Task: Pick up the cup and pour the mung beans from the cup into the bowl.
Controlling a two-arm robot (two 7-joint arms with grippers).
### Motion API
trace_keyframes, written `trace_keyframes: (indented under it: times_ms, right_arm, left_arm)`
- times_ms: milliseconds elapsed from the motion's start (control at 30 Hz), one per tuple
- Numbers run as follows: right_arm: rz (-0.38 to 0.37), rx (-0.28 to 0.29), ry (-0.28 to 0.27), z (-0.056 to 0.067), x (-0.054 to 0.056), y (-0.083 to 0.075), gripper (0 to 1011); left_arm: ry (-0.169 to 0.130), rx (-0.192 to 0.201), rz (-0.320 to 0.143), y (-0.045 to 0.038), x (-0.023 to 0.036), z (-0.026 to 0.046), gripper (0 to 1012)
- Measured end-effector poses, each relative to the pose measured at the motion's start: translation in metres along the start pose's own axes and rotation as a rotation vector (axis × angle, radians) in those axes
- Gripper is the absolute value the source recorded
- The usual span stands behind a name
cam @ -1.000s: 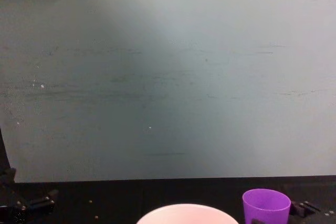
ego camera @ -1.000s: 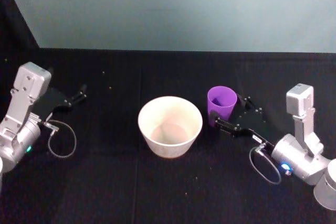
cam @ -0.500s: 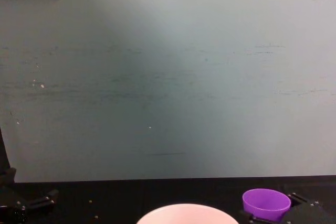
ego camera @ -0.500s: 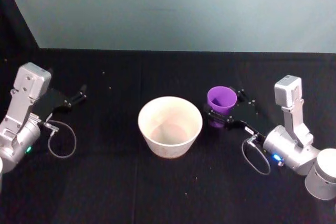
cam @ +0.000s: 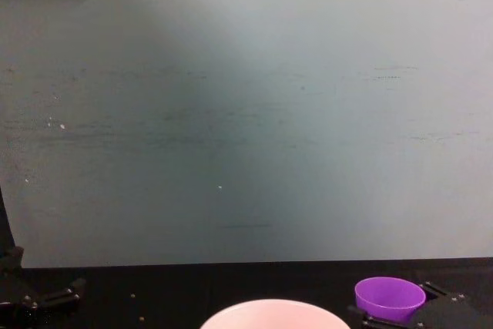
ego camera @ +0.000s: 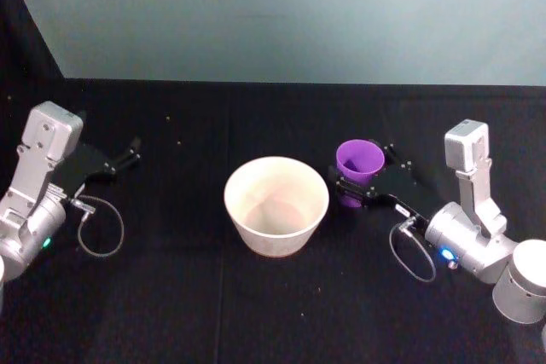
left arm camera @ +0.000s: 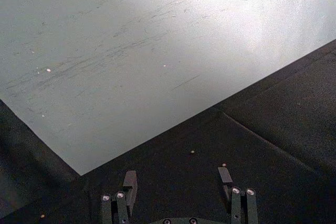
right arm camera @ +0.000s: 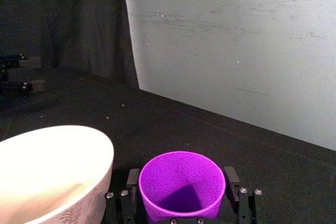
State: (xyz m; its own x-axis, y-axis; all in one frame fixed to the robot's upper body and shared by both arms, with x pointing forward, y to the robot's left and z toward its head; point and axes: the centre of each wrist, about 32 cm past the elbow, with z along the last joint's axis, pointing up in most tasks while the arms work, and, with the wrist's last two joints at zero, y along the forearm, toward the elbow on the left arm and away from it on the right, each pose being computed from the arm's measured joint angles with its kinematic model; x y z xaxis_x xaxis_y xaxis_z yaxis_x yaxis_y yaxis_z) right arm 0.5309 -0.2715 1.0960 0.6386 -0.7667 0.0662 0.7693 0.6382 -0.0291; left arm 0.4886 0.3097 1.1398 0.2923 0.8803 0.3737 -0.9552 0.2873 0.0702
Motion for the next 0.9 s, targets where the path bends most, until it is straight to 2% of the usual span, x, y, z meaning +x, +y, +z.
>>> trace_keyframes:
  times_ms: [167,367,400,500,800,900]
  right_arm:
    - [0.0,-0.001,-0.001,-0.0001,0.0001,-0.0003,993]
    - [0.001,-0.001,-0.001,-0.0002,0.0,-0.0005,870]
    - [0.001,-0.001,-0.001,-0.0002,0.0,-0.0005,821]
    - [0.001,0.0,-0.002,-0.0002,-0.0001,-0.0006,781]
    - [0.001,0.0,-0.006,0.0002,0.0002,-0.0014,750]
    - [0.003,0.007,-0.014,0.0043,0.0013,-0.0044,750]
  left_arm:
    - [0.0,0.0,0.0,0.0,0.0,0.0,1000]
    - [0.0,0.0,0.0,0.0,0.0,0.0,1000]
    - [0.0,0.0,0.0,0.0,0.0,0.0,1000]
    - [0.0,0.0,0.0,0.0,0.0,0.0,1000]
    - [0.0,0.0,0.0,0.0,0.0,0.0,1000]
    - [0.0,0.0,0.0,0.0,0.0,0.0,1000]
